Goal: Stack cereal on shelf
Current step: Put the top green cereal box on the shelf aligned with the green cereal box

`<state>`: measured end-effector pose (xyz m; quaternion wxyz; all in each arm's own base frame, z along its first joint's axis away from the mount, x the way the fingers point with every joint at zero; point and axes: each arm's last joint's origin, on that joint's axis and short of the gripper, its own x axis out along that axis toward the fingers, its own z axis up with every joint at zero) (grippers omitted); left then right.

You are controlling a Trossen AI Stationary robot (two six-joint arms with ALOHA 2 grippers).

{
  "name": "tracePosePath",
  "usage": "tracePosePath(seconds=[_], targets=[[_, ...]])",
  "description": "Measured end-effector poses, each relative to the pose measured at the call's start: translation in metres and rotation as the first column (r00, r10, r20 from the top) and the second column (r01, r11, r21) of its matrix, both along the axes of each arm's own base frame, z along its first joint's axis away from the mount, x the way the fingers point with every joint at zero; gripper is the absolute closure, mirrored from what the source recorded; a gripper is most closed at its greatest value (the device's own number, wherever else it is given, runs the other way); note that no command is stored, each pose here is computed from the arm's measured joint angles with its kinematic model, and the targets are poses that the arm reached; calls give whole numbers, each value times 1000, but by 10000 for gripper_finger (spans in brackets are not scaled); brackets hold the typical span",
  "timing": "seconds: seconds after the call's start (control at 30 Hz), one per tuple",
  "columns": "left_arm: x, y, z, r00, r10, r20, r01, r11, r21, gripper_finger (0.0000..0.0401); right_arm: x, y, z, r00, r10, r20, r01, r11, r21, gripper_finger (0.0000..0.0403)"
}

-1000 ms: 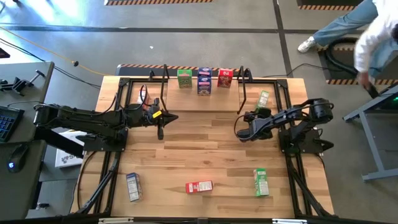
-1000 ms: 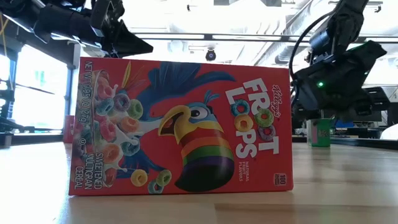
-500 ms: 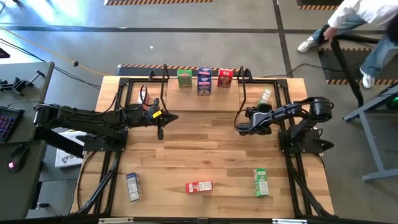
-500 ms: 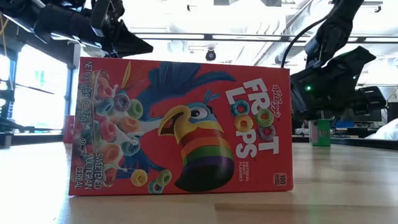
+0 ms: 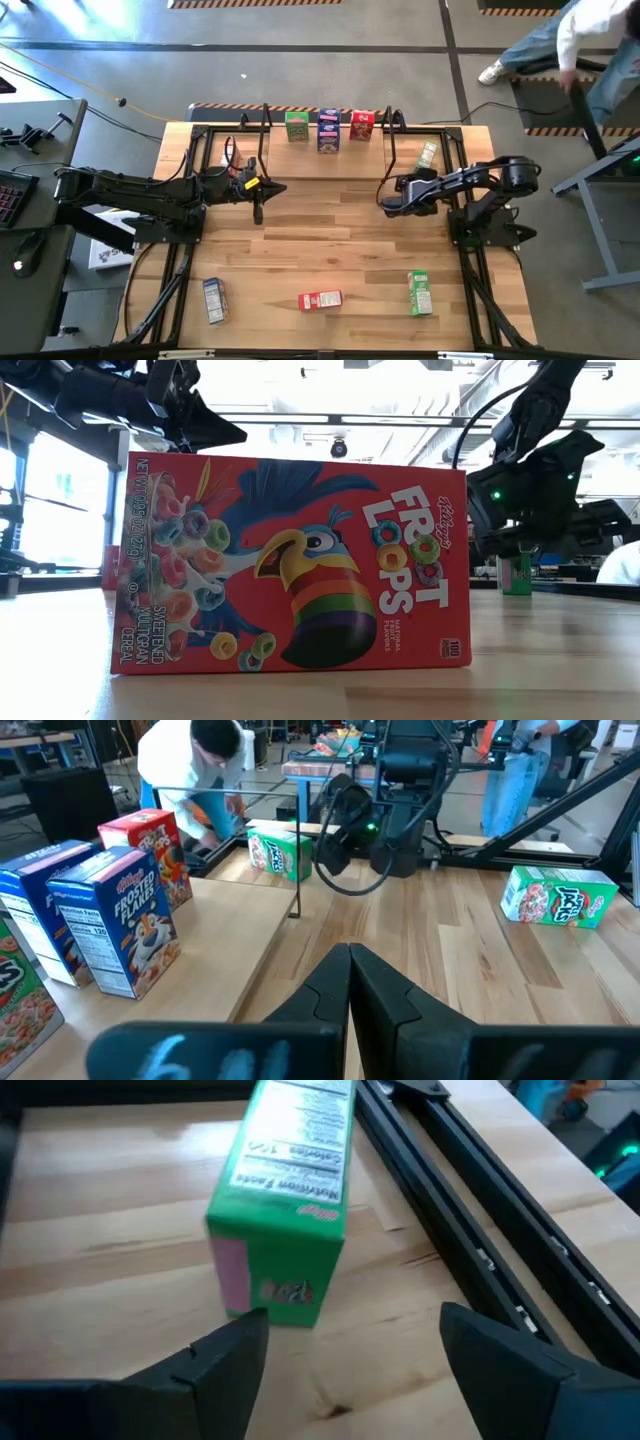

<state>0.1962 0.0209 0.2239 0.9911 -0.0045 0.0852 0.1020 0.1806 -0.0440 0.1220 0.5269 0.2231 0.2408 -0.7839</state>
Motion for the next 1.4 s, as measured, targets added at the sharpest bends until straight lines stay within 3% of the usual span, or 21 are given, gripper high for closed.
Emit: tracePosePath(seconds=[0.37,0.77,1.4], targets=[[0,0,0,1000,0,-1,0,1000,0,401,12,-4,-2,995,99,33,-98,995,-28,110],[0,0,0,1000,1,-1,-1,1000,-3,401,8,-18,0,998,17,67,-9,993,-120,110],[0,0,0,1000,-1,-3,1,1000,5,401,7,-39,-1,994,-50,96,64,987,-145,110]])
